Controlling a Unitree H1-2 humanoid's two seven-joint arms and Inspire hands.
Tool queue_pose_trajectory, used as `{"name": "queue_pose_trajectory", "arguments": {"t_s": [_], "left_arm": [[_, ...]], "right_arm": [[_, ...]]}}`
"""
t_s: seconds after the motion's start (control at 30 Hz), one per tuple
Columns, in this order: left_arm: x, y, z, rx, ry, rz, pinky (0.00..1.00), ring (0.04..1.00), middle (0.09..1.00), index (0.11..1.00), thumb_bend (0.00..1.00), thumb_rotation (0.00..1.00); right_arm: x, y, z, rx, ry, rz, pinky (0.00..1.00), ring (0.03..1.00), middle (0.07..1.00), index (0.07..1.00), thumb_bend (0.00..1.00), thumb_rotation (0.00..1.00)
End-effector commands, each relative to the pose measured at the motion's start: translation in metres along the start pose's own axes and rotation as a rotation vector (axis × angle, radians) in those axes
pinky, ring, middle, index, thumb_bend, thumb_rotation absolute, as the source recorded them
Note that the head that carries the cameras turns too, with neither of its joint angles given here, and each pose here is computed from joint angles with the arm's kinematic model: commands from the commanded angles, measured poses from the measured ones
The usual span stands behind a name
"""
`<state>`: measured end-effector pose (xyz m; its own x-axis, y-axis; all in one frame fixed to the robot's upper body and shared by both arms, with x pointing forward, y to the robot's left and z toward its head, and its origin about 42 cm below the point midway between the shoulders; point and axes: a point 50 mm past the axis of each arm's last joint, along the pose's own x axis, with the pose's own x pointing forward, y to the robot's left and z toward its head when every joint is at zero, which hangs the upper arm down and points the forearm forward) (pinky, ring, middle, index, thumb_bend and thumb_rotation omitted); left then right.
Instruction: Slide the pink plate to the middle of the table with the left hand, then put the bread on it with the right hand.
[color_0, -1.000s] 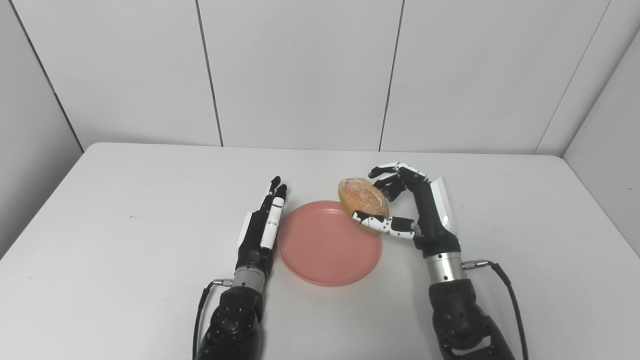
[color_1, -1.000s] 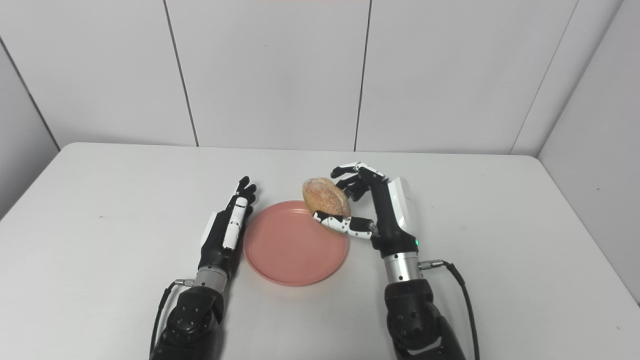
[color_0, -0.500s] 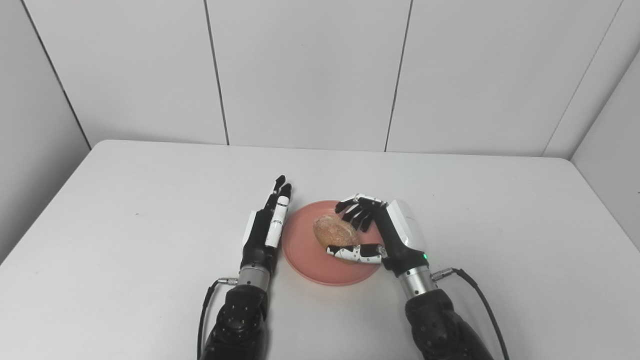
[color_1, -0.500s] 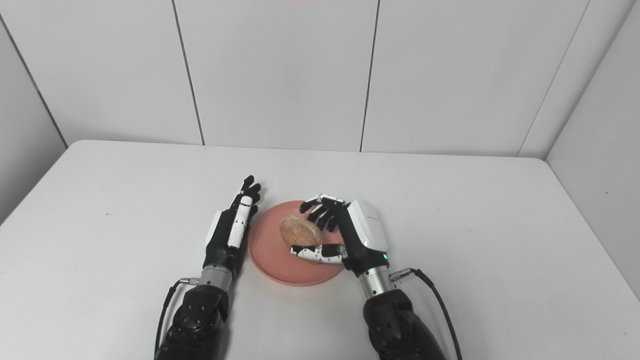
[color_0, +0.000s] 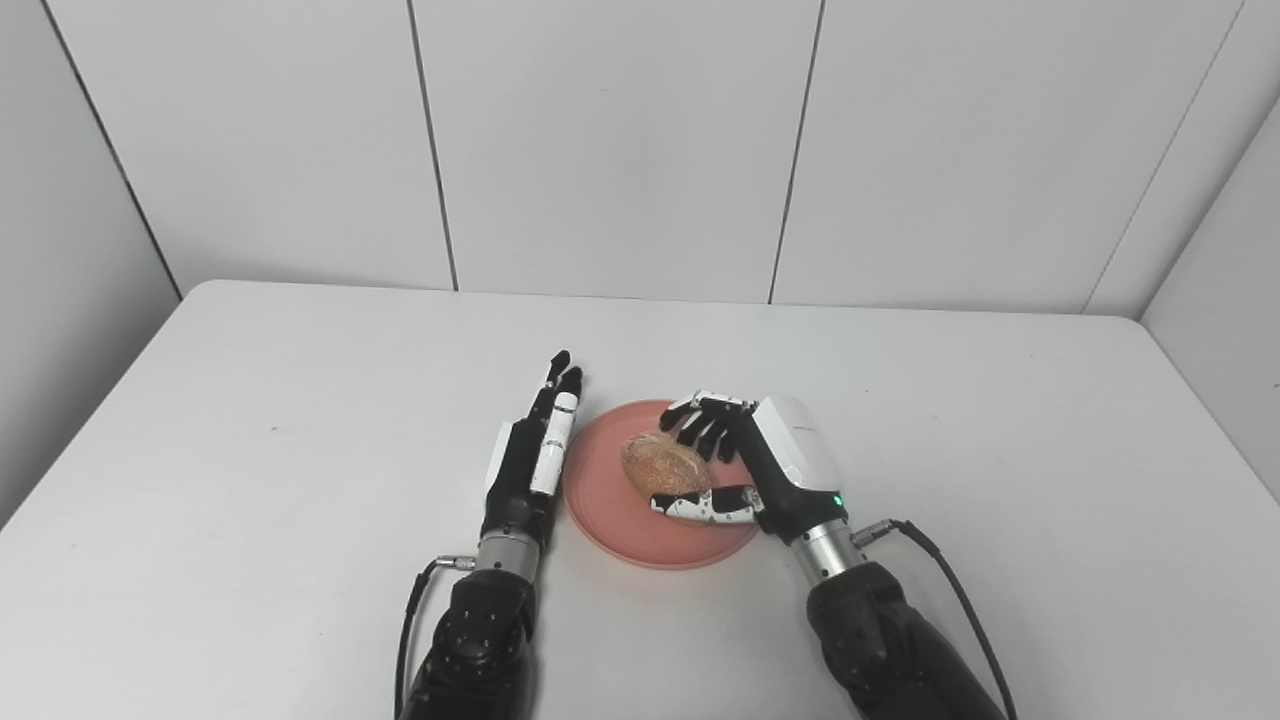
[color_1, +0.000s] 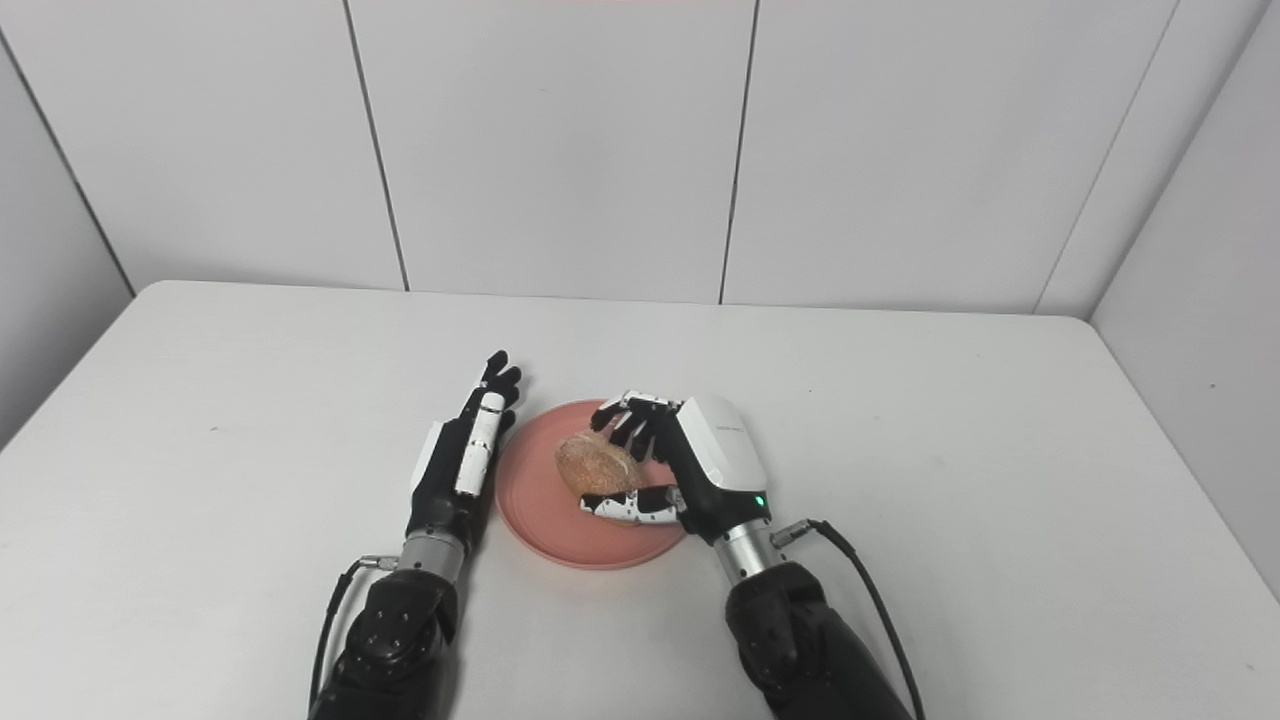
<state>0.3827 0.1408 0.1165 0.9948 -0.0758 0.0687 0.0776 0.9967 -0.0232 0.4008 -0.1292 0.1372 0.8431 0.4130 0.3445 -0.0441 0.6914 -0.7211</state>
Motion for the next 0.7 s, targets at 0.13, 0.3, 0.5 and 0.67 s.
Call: {"name": "queue_pose_trajectory", "arguments": {"t_s": [0.13,0.3,0.5,0.67], "left_arm": [[0.006,-0.001,0.009,-0.006,-0.055,-0.011,0.97,0.969,0.958,0.948,0.44,1.00],[0.006,-0.001,0.010,-0.013,-0.059,-0.012,0.96,0.968,0.959,0.949,0.44,1.00],[0.006,-0.001,0.010,-0.009,-0.061,-0.016,0.97,0.974,0.965,0.957,0.44,1.00],[0.007,0.000,0.010,-0.014,-0.062,-0.016,0.98,0.978,0.967,0.959,0.44,1.00]], "right_arm": [[0.010,-0.018,0.012,-0.015,-0.104,-0.034,0.55,0.629,0.685,0.623,0.53,0.31],[0.006,-0.024,0.014,-0.005,-0.114,-0.009,0.59,0.669,0.724,0.793,0.61,0.61],[0.002,-0.030,0.015,-0.008,-0.123,0.019,0.66,0.734,0.788,0.835,0.65,0.76],[-0.002,-0.035,0.015,0.003,-0.132,0.005,0.69,0.774,0.829,0.856,0.65,0.80]]}}
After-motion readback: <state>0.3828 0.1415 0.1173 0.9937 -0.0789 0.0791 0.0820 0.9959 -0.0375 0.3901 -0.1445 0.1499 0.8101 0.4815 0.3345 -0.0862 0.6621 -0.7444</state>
